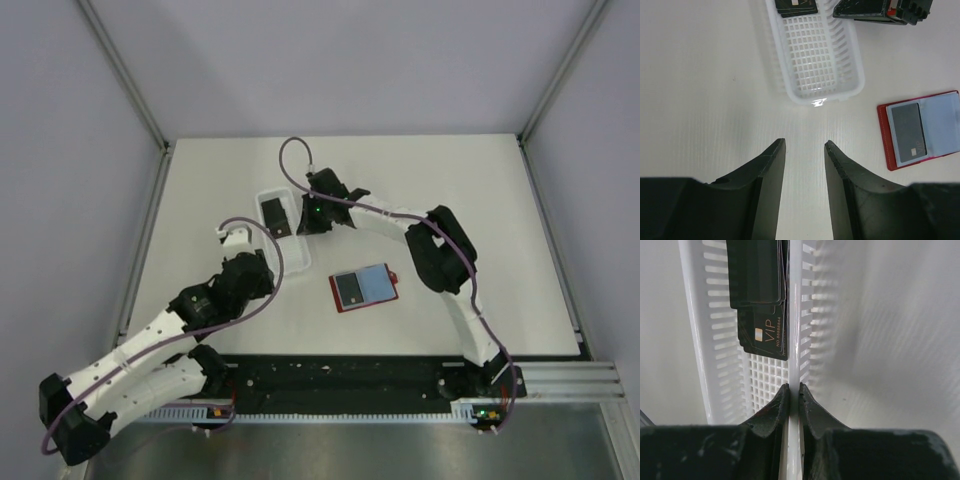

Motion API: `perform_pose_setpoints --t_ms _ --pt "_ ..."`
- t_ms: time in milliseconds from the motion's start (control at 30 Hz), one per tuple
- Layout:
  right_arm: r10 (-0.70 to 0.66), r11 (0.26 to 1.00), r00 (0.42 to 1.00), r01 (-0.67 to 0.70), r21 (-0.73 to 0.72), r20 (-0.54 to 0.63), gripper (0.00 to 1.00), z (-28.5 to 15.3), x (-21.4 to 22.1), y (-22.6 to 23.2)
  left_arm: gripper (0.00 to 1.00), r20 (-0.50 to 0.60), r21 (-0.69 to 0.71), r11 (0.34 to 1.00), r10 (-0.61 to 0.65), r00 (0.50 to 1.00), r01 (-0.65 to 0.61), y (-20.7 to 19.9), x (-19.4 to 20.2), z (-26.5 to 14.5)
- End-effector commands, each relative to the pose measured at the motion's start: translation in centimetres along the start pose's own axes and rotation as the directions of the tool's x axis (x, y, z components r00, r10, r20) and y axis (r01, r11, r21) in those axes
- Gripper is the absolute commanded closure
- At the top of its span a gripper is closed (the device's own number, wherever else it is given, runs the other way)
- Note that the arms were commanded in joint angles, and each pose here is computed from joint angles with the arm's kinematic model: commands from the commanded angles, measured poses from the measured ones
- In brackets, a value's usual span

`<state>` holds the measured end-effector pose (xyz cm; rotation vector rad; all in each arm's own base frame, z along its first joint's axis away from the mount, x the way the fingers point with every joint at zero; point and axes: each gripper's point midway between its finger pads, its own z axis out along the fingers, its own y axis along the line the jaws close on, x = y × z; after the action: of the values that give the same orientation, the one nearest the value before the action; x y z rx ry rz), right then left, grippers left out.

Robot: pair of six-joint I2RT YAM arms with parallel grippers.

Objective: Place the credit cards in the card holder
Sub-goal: Move the storage box to the center of the board.

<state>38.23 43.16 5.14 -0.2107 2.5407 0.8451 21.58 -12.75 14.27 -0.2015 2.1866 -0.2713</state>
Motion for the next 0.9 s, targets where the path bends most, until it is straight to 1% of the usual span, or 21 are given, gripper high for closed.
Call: perform_pose_setpoints --t_ms 0,100,233,333,567,733,867 --pt "-0.073 0.997 0.994 0.075 -0.014 0.083 0.98 -3.6 -4.0 -0.6 0.58 0.022 0.024 1.000 0.002 1.000 -0.003 -0.7 -0.7 0.5" --pt "-0.136 0.991 0.986 0.137 0.000 0.095 1.00 -4.6 -4.8 -1.1 0.60 0.017 0.023 1.000 0.007 1.000 -0.007 -0.7 -0.7 0.7" --pt "-0.226 0.973 0.970 0.222 0.062 0.086 1.00 -5.8 -5.5 -2.6 0.63 0.013 0.036 0.999 0.011 1.000 -0.012 -1.0 -0.6 1.0" --pt "-0.257 0.965 0.964 0.252 0.074 0.068 1.00 -6.6 -5.7 -3.9 0.65 0.008 0.038 0.999 0.016 1.000 -0.017 -1.1 -0.6 1.3" --pt "-0.319 0.942 0.947 0.313 0.120 0.033 1.00 -8.2 -5.8 -7.6 0.65 -0.004 0.042 0.999 0.027 1.000 -0.027 -1.2 -0.6 1.9" --pt "-0.378 0.907 0.925 0.375 0.191 -0.024 1.00 -9.0 -5.6 -10.2 0.65 -0.013 0.049 0.998 0.028 1.000 -0.027 -1.6 -0.7 2.5" --pt "-0.379 0.894 0.924 0.378 0.241 -0.042 1.00 -9.9 -5.6 -12.2 0.65 -0.001 0.056 0.998 0.019 1.000 -0.019 -2.4 -1.8 3.2"
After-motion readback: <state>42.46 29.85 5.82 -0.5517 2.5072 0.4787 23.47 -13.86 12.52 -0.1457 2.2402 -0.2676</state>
